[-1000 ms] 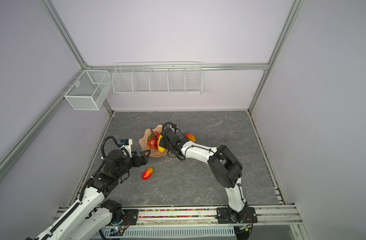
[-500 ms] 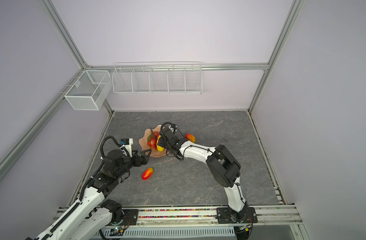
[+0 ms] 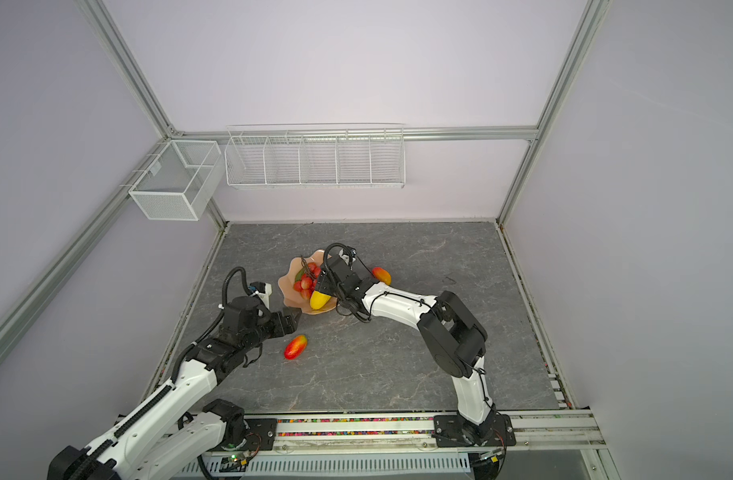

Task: Place and organize the fake fruits in the fruit bowl
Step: 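Grasp the red-yellow mango near the robot with the left gripper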

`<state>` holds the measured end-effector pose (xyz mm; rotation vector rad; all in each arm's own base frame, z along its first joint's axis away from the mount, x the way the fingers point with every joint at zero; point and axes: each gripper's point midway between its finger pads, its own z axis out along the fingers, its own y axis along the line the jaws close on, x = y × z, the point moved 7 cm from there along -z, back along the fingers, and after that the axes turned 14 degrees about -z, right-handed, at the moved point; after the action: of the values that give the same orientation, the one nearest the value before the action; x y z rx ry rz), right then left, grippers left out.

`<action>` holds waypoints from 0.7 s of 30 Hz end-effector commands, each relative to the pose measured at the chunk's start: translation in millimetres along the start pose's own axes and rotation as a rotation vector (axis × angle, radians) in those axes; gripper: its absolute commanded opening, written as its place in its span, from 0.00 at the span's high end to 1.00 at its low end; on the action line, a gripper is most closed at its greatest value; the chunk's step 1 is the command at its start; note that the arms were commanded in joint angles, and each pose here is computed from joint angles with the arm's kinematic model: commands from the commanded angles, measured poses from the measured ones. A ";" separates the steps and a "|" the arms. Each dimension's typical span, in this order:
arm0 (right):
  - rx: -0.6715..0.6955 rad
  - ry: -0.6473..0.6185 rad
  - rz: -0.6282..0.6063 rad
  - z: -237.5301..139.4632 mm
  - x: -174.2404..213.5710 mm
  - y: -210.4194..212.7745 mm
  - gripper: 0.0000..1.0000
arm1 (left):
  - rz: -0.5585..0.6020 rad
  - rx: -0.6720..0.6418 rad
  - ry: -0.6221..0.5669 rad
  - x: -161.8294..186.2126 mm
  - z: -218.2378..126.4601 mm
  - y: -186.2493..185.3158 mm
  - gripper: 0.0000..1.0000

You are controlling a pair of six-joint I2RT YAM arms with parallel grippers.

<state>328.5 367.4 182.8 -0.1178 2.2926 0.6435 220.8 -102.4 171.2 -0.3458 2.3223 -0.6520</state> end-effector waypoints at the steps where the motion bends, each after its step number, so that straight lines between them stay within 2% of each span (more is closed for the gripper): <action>1: -0.010 -0.095 -0.123 -54.7 -24.4 5.9 0.18 | -0.016 -0.028 0.143 12.4 5.7 2.1 0.22; 4: 0.020 -0.059 -0.233 -86.2 -16.0 -9.3 0.07 | -0.046 -0.087 0.253 28.4 10.5 12.3 0.26; 6: 0.048 0.000 -0.301 -102.8 -3.0 -22.9 0.02 | -0.057 -0.127 0.279 34.1 9.9 18.2 0.27; 9: -0.020 0.108 -0.399 -117.4 22.3 -33.4 0.04 | -0.076 -0.139 0.303 41.5 13.2 19.8 0.27; 13: -0.155 0.250 -0.428 -121.0 62.7 -43.1 0.06 | -0.038 -0.159 0.348 50.5 14.0 16.7 0.27; 17: -0.296 0.301 -0.436 -114.3 87.0 -42.1 0.06 | -0.016 -0.176 0.364 57.3 17.4 17.1 0.30; 21: -0.423 0.340 -0.479 -108.5 91.8 -25.7 0.08 | -0.001 -0.233 0.367 58.3 22.1 22.5 0.35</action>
<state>205.9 282.4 161.1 -0.8706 2.3945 0.7150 188.8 -117.0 110.0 -0.3402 2.7575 -0.5357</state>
